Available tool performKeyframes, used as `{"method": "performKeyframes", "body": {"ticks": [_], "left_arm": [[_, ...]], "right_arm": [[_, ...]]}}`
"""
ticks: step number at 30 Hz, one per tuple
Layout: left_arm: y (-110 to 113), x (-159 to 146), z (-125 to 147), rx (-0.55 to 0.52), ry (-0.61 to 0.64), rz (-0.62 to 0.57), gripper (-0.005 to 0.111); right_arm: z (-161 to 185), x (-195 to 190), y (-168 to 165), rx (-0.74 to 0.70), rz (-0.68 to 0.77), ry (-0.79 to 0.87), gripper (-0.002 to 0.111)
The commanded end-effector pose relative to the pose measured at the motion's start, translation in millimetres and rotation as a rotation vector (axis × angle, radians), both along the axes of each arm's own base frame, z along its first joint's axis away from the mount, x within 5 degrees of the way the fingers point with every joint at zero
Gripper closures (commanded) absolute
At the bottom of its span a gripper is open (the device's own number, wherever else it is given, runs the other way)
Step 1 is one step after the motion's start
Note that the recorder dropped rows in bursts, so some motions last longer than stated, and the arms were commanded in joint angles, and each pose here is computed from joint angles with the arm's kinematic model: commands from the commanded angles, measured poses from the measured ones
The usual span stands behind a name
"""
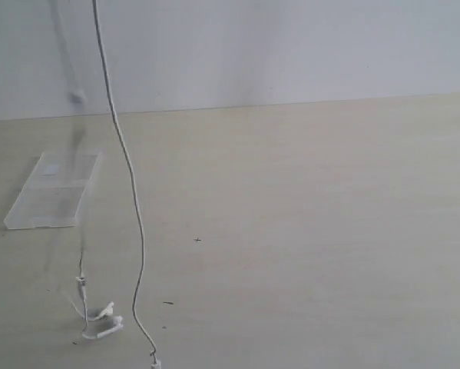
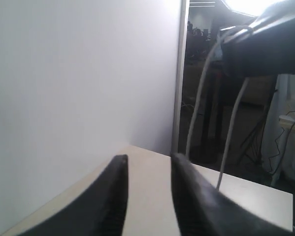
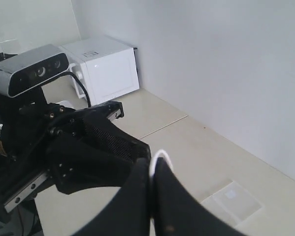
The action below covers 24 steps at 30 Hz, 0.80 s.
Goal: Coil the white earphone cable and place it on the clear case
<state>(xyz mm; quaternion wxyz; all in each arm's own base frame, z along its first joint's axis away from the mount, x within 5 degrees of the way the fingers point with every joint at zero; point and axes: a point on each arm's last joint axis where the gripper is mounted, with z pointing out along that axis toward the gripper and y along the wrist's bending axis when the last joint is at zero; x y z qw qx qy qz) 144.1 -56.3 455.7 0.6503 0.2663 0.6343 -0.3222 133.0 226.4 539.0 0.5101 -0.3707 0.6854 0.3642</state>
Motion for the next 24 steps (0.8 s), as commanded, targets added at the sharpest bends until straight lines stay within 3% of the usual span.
{"method": "performKeyframes", "body": {"ticks": [1, 3, 24], "left_arm": [[-1, 0, -1, 0.001, 0.01, -0.02, 0.056], [-1, 0, -1, 0.001, 0.01, -0.02, 0.05], [-2, -3, 4, -0.051, -0.004, -0.034, 0.05]], "right_arm": [[4, -1, -1, 0.014, 0.003, -0.028, 0.108], [5, -1, -1, 0.021, 0.014, -0.034, 0.108], [51, -14, -17, 0.213, 0.033, -0.173, 0.108]]}}
